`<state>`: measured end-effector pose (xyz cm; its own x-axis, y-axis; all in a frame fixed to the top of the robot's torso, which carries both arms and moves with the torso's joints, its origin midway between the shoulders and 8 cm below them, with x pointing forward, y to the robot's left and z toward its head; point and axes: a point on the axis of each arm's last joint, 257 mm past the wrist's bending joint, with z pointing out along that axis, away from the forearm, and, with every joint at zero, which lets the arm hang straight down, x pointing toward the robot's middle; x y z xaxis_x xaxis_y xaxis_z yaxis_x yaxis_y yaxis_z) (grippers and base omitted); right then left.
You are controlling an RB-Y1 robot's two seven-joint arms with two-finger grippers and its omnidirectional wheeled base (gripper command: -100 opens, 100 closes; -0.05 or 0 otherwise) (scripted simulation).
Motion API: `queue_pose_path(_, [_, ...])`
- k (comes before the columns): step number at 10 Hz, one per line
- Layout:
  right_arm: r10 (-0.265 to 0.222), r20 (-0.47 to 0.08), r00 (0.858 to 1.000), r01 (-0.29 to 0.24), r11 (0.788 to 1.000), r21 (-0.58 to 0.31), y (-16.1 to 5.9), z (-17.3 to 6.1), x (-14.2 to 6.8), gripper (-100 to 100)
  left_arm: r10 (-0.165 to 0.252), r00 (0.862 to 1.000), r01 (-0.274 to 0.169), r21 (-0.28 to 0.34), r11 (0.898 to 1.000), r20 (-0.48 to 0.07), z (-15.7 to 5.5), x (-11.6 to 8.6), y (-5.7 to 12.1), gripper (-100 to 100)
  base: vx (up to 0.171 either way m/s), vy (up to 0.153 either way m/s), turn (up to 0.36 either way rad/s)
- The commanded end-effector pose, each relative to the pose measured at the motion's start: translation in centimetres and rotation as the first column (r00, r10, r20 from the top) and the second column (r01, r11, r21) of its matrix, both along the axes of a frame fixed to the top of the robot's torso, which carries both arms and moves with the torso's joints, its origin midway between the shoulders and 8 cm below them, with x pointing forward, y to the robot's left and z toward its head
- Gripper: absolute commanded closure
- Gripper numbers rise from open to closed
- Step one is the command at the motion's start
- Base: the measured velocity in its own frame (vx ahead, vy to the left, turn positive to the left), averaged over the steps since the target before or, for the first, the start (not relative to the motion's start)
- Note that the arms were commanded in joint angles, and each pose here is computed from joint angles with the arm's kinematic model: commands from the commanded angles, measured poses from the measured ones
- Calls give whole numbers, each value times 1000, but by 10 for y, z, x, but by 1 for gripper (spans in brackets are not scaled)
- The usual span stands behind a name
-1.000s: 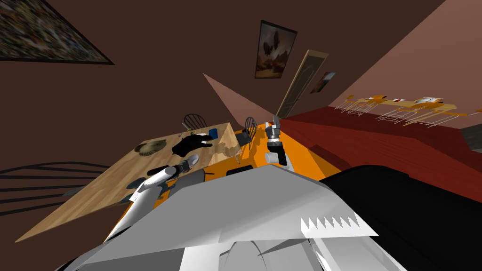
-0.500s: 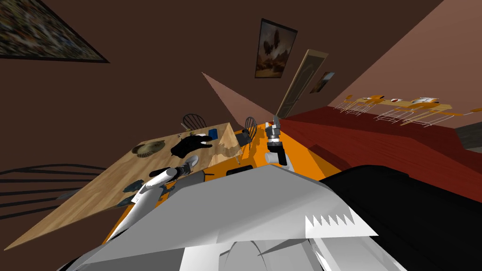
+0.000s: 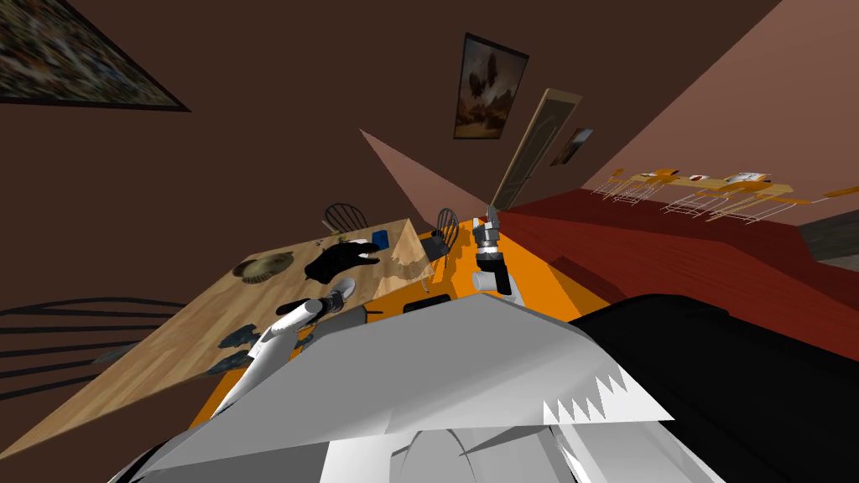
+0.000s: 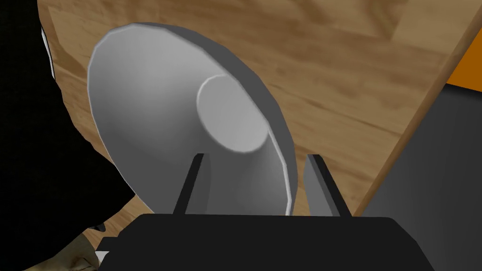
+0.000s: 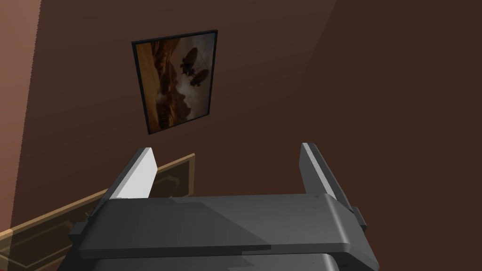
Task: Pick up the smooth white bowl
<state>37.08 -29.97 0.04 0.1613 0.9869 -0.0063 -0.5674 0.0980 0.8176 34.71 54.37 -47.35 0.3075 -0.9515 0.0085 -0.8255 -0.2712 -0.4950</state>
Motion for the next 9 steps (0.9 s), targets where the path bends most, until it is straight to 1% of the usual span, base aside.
queue_pose_path(1, [0,0,1000,0,1000,0,0,0,0,0,0,1000,0,0,1000,0,0,0,0,100,0,0,0])
queue_pose_path(4, [0,0,1000,0,1000,0,0,0,0,0,-1,1000,1,1,1000,1,0,0,0,100,1,1,-3])
queue_pose_path(5, [0,0,1000,0,1000,0,0,0,0,0,-1,1000,1,1,1000,1,0,0,0,0,0,0,0])
queue_pose_path(6, [0,0,1000,0,1000,0,0,0,0,0,-3,1000,3,0,1000,0,6,-1,2,100,-14,-30,32])
queue_pose_path(8, [0,0,1000,0,1000,0,0,0,0,0,-10,1000,10,0,1000,-1,19,0,9,100,-17,-68,48])
queue_pose_path(9, [0,0,1000,0,1000,0,0,0,0,0,-7,1000,7,1,1000,1,15,0,8,100,-8,-32,15])
